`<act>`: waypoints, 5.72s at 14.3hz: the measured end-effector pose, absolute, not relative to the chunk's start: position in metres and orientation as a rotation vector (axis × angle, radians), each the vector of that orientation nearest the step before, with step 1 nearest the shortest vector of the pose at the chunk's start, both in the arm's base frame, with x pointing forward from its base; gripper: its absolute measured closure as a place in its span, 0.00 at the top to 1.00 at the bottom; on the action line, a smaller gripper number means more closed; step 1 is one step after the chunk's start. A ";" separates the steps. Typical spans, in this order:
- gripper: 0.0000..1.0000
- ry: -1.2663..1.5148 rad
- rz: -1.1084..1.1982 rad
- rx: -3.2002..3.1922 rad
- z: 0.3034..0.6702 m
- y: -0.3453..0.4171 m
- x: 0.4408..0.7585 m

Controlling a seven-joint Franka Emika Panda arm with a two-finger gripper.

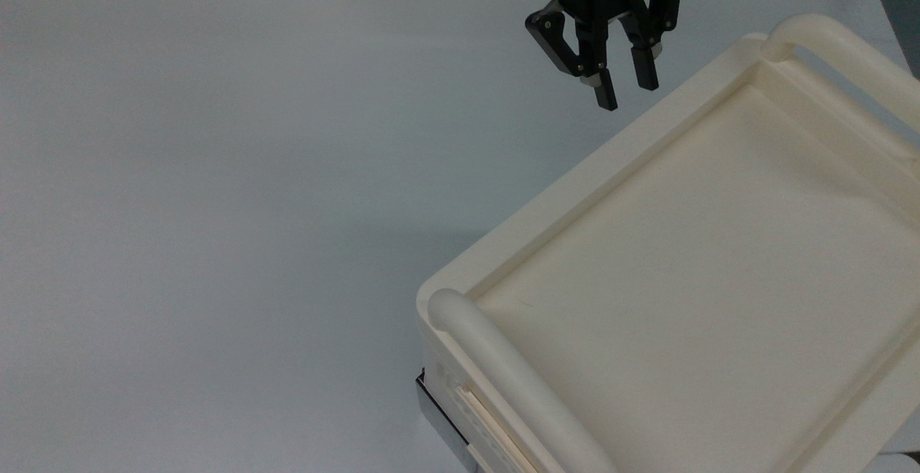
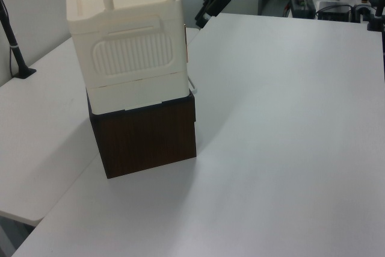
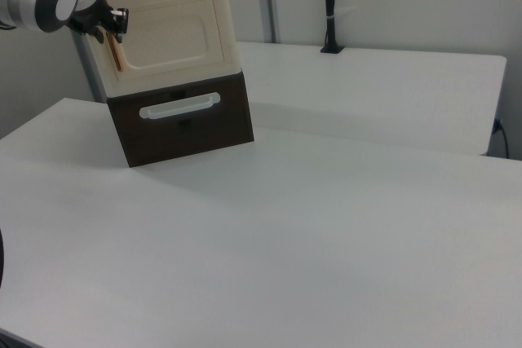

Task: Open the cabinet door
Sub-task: 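Move the gripper to the edge of the cream cabinet door, then hook the gripper fingers behind the door edge and pull it outward, then swing the door open on its hinge by sweeping the gripper sideways, then release the door and withdraw the gripper from the cabinet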

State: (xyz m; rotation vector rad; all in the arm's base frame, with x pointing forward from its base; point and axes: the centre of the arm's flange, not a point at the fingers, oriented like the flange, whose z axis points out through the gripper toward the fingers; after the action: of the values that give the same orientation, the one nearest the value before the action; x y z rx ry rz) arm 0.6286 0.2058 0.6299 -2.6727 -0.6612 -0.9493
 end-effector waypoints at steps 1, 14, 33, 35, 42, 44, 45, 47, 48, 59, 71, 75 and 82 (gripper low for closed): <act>0.42 -0.672 -0.947 -2.663 0.624 0.214 0.631; 0.19 -0.664 -1.042 -2.612 0.620 0.228 0.643; 0.15 -0.668 -0.961 -2.658 0.624 0.215 0.633; 0.15 -0.668 -0.945 -2.666 0.625 0.212 0.631; 0.16 -0.656 -0.836 -2.714 0.630 0.192 0.624; 0.31 -0.632 -0.761 -2.750 0.626 0.173 0.624; 0.36 -0.619 -0.711 -2.771 0.623 0.162 0.623; 0.45 -0.581 -0.636 -2.808 0.621 0.138 0.621; 0.52 -0.559 -0.607 -2.825 0.621 0.124 0.620; 0.80 -0.292 -0.561 -2.961 0.629 -0.053 0.612; 1.00 -0.047 -0.524 -3.052 0.650 -0.164 0.573; 1.00 -0.050 -0.460 -3.046 0.666 -0.156 0.553; 1.00 -0.063 -0.244 -3.063 0.669 -0.079 0.543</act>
State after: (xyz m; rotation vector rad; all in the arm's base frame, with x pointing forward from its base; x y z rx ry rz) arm 0.5434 -0.0786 0.6686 -3.0626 -0.0630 -0.2436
